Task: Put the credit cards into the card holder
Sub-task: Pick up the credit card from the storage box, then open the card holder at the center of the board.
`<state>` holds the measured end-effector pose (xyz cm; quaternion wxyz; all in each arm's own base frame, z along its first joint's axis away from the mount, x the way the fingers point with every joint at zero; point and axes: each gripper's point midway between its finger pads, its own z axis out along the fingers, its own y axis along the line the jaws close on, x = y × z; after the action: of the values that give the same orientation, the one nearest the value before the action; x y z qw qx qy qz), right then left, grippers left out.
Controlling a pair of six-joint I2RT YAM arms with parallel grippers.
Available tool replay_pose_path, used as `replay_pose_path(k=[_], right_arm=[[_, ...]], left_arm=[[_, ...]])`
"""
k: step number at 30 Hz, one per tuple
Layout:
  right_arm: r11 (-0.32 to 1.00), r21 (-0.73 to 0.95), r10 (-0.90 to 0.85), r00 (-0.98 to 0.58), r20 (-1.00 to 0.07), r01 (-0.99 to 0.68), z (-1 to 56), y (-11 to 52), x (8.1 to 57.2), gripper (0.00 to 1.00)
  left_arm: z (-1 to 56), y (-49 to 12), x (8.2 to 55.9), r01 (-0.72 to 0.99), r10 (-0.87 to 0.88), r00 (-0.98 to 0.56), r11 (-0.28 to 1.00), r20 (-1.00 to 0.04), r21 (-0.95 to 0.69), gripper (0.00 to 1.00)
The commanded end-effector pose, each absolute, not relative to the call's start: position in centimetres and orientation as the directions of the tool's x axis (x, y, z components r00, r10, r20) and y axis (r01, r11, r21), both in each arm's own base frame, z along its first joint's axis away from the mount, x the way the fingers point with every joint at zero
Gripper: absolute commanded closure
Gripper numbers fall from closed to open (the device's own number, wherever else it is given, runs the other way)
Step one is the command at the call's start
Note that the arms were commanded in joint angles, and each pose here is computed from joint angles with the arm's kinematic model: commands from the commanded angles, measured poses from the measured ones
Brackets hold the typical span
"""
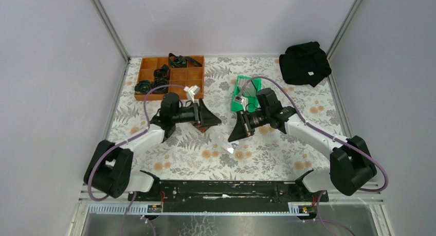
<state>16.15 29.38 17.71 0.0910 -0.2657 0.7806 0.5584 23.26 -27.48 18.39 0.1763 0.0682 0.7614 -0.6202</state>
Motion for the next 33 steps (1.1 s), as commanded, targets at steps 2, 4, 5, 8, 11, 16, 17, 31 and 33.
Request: replay_pose_path(k=[2,4,5,8,11,16,17,31,33], right_arm=[[0.286,0.764,-0.283,-0.812,-0.51,-0.579,18.3,30.4,18.7,1.0],[0.327,0.739,-0.275,-0.808,-0.521,-0.588,18.1,30.8,19.9,1.0],[0.348,0.721,-0.276,-0.8,-0.533,-0.6,18.1,31.1,20.5,1.0],[0.42,0.642,-0.319,-0.767,-0.557,-0.641,17.4,32.4,21.9,1.0],[0.488,0.545,-0.378,-0.728,-0.572,-0.682,16.1,34.0,23.2,1.0],[0.595,0.357,-0.449,-0.666,-0.596,-0.72,13.2,36.4,25.9,1.0],[0.617,0.311,-0.458,-0.651,-0.605,-0.723,12.7,36.6,26.6,1.0],[0.717,0.001,-0.502,-0.517,-0.693,-0.697,10.8,38.6,32.7,1.0],[0.715,-0.005,-0.505,-0.512,-0.695,-0.699,10.8,38.8,32.9,1.0]], left_arm=[[16.2,-22.9,28.1,0.176,-0.423,-0.814,0.474,-0.398,-0.863,0.38],[15.1,-20.6,29.0,0.072,-0.519,-0.746,0.56,-0.417,-0.825,0.38],[14.3,-19.4,29.1,0.011,-0.562,-0.712,0.59,-0.421,-0.807,0.38],[12.7,-15.8,28.7,-0.146,-0.665,-0.604,0.635,-0.439,-0.759,0.41],[11.4,-13.0,27.8,-0.263,-0.721,-0.524,0.644,-0.454,-0.718,0.48],[8.8,-10.9,26.4,-0.385,-0.729,-0.508,0.668,-0.459,-0.637,0.62],[8.5,-10.8,26.2,-0.394,-0.728,-0.513,0.671,-0.456,-0.628,0.66],[6.3,-10.7,26.5,-0.451,-0.713,-0.546,0.693,-0.44,-0.562,0.79],[6.2,-10.9,26.8,-0.449,-0.71,-0.551,0.695,-0.439,-0.562,0.79]])
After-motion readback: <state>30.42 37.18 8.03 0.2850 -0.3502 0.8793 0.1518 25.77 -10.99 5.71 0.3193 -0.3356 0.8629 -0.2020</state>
